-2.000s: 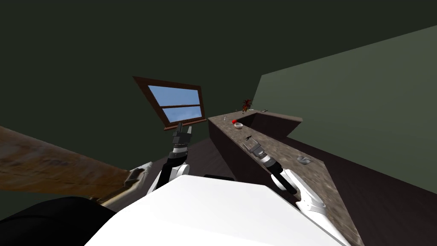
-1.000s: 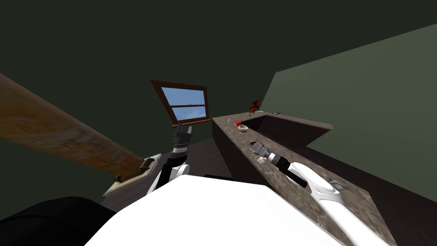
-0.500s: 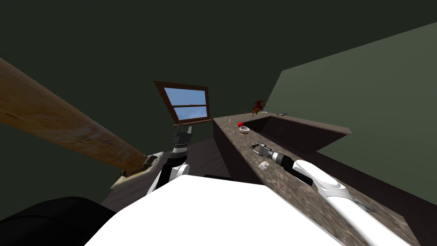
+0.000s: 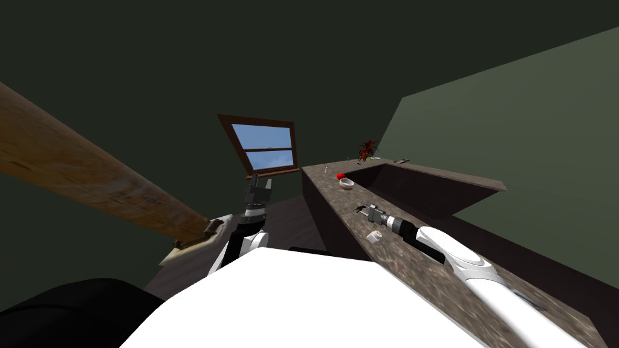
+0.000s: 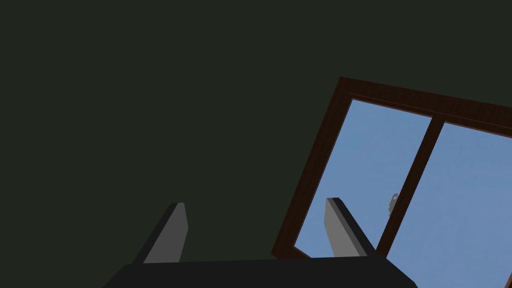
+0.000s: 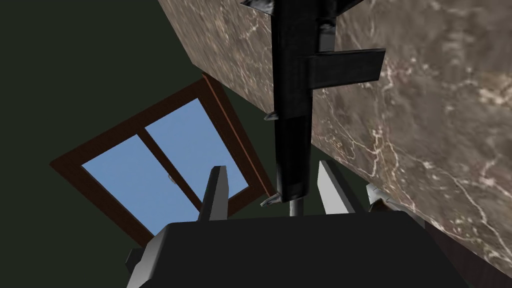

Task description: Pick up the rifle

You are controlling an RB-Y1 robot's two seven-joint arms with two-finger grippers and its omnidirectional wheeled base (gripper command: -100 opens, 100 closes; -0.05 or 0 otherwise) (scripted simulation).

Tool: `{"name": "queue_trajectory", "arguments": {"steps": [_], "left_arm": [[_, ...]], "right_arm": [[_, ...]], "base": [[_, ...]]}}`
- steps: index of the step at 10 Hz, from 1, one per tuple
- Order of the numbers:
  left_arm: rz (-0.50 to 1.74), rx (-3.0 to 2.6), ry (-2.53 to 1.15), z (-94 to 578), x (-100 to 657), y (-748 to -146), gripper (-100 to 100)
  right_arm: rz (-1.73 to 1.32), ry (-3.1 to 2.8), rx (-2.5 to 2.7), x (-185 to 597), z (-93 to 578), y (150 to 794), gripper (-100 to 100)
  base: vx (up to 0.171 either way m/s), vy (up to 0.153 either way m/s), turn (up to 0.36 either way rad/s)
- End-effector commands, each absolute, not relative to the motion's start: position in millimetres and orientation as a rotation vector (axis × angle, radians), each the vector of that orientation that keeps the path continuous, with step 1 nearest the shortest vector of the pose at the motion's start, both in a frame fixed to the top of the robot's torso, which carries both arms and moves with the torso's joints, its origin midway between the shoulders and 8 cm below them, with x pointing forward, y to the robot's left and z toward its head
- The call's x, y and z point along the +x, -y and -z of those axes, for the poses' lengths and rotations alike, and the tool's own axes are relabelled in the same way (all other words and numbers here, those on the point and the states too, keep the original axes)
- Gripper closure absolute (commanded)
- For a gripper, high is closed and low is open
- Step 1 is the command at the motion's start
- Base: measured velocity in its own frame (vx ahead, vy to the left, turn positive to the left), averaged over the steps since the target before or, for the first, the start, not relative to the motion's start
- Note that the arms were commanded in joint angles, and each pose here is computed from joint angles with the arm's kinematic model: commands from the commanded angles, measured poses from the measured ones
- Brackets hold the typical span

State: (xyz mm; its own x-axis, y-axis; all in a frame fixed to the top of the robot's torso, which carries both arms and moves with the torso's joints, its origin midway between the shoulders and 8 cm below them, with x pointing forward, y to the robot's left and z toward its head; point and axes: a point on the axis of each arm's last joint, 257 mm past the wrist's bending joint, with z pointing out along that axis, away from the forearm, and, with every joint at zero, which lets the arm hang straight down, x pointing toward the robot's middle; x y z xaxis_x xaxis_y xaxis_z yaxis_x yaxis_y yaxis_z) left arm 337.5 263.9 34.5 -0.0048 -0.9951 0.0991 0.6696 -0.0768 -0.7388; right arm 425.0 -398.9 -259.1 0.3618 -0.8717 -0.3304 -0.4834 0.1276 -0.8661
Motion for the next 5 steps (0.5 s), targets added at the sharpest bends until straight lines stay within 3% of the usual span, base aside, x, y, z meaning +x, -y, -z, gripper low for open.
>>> {"name": "queue_trajectory", "arguments": {"steps": [1,4,5], "left_arm": [[1.514,-0.729,-0.586,-34.5,337.5,-263.9,0],[1.514,-0.729,-0.586,-34.5,337.5,-263.9,0],[1.514,-0.729,-0.586,-34.5,337.5,-263.9,0]], "right_arm": [[0.440,-1.276,-1.516,425.0,259.1,398.9,100],[0.440,-1.276,-1.516,425.0,259.1,398.9,100],[0.440,-1.276,-1.516,425.0,259.1,398.9,0]], "base": [[0.000,0.000,0.000],[0.000,0.000,0.000],[0.000,0.000,0.000]]}}
